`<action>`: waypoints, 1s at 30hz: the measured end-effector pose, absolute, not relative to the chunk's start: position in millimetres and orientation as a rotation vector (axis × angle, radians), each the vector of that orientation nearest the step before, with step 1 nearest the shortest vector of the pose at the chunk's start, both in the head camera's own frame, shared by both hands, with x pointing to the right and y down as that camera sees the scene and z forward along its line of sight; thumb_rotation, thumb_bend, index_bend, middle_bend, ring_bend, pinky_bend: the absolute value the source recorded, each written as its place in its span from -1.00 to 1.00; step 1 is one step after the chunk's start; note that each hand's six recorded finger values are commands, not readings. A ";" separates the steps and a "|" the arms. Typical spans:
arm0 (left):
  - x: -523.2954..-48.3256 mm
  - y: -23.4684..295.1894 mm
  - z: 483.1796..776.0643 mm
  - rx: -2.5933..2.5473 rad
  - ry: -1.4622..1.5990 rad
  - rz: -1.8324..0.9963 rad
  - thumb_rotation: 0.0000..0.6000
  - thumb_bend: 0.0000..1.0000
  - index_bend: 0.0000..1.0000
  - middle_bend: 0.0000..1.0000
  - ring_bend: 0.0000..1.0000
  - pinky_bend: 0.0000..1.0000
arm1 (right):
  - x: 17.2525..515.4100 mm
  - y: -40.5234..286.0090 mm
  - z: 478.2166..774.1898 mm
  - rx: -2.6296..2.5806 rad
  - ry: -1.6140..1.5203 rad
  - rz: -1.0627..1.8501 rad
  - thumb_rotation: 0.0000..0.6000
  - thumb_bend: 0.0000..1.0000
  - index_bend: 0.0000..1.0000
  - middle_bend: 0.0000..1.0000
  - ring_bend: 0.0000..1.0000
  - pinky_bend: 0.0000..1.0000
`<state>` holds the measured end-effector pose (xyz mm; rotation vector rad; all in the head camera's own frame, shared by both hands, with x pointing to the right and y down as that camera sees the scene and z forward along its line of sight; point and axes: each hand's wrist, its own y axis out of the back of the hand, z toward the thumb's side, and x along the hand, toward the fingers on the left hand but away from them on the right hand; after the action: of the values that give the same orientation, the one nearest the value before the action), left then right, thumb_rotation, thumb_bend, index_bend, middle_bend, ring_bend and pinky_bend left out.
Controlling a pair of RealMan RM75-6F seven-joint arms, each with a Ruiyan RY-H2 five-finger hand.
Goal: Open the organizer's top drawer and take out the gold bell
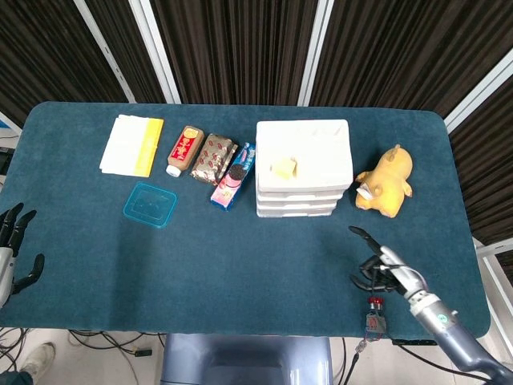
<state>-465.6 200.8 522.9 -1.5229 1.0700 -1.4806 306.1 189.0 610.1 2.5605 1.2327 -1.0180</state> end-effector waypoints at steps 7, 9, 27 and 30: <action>-467.8 200.8 524.4 -1.523 1.072 -1.486 1.00 -0.16 -0.85 -0.99 -1.00 -1.00 | 266.9 172.1 628.4 2.533 1.198 -0.893 1.00 0.09 -1.00 0.95 1.00 1.00; -468.0 200.6 524.3 -1.523 1.074 -1.486 1.00 -0.16 -0.85 -0.99 -1.00 -1.00 | 259.2 169.5 632.6 2.526 1.193 -0.879 1.00 0.09 -1.00 0.96 1.00 1.00; -467.5 200.8 525.2 -1.519 1.067 -1.490 1.00 -0.16 -0.85 -0.99 -1.00 -1.00 | 232.2 140.2 664.6 2.417 1.228 -0.847 1.00 -0.03 -1.00 0.98 1.00 1.00; -467.6 200.9 525.6 -1.518 1.065 -1.492 1.00 -0.16 -0.85 -0.99 -1.00 -1.00 | 228.4 138.8 667.3 2.411 1.226 -0.837 1.00 -0.03 -1.00 0.98 1.00 1.00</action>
<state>-467.6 200.9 525.6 -1.5182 1.0648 -1.4917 228.4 138.8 667.3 2.4109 1.2262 -0.8371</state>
